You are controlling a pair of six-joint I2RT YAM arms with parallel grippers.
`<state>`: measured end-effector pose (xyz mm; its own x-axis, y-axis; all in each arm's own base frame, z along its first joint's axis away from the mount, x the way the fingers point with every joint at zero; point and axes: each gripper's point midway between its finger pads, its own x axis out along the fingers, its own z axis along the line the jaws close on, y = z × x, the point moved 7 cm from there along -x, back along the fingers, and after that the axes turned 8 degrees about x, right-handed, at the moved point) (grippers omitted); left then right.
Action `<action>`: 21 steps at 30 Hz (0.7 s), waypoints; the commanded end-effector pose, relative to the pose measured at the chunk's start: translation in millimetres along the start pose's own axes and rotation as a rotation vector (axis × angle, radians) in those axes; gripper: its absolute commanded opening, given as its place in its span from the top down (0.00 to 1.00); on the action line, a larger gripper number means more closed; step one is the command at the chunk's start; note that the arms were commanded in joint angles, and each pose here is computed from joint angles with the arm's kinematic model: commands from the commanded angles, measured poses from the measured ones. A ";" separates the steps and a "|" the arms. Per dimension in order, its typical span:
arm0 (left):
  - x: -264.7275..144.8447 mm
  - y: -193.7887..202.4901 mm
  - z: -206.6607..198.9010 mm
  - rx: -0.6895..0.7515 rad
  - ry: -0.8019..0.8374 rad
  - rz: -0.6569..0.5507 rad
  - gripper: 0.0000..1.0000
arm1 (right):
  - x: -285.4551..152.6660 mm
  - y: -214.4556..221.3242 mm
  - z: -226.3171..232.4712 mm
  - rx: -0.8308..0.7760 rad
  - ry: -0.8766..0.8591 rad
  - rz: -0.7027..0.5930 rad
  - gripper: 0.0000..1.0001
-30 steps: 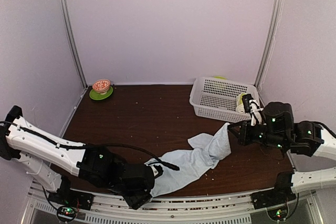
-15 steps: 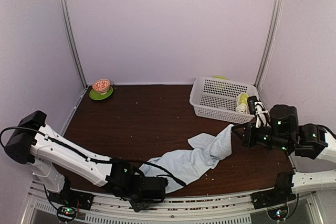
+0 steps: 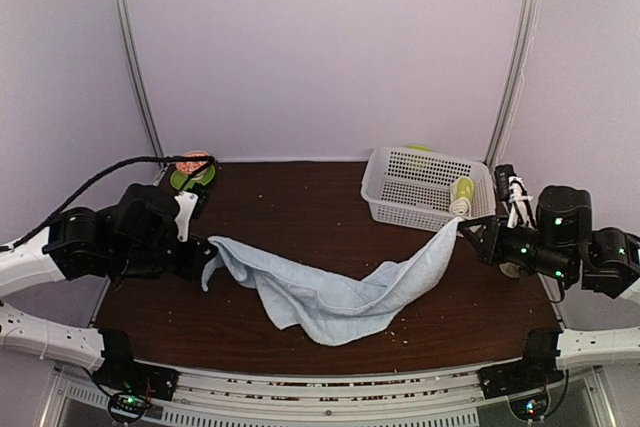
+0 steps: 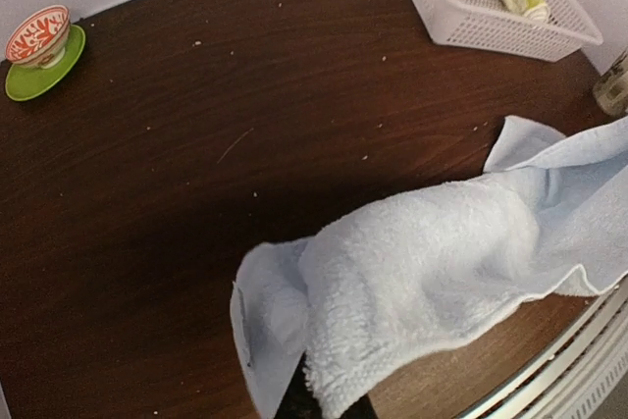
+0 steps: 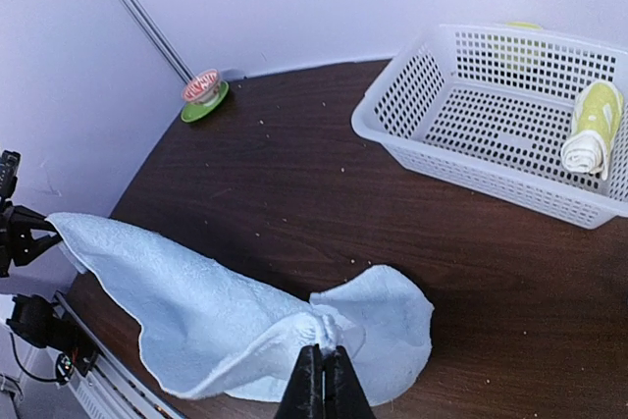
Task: Roll the towels
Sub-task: Pick up the towel from the center of the board.
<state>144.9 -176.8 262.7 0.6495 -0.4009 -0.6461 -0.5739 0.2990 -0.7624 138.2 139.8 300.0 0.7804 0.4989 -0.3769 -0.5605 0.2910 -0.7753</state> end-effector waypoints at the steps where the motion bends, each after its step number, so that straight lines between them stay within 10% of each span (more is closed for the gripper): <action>1: 32.2 4.7 3.4 0.043 -0.035 0.070 1.00 | 14.3 16.0 -8.0 0.034 0.032 0.021 1.00; 10: 18.1 -31.0 -3.8 0.114 0.055 0.049 1.00 | 4.1 9.2 -12.6 0.034 0.055 -0.011 1.00; 21: 125.1 71.6 -46.0 0.107 0.138 0.396 1.00 | 7.0 31.3 -46.4 0.042 0.195 -0.032 1.00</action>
<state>169.6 -222.0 161.0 0.3815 -0.3309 -0.8631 -0.6900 0.5194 -0.5041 137.7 125.6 259.1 0.8052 0.4046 -0.4336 -0.5679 0.3154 -0.7603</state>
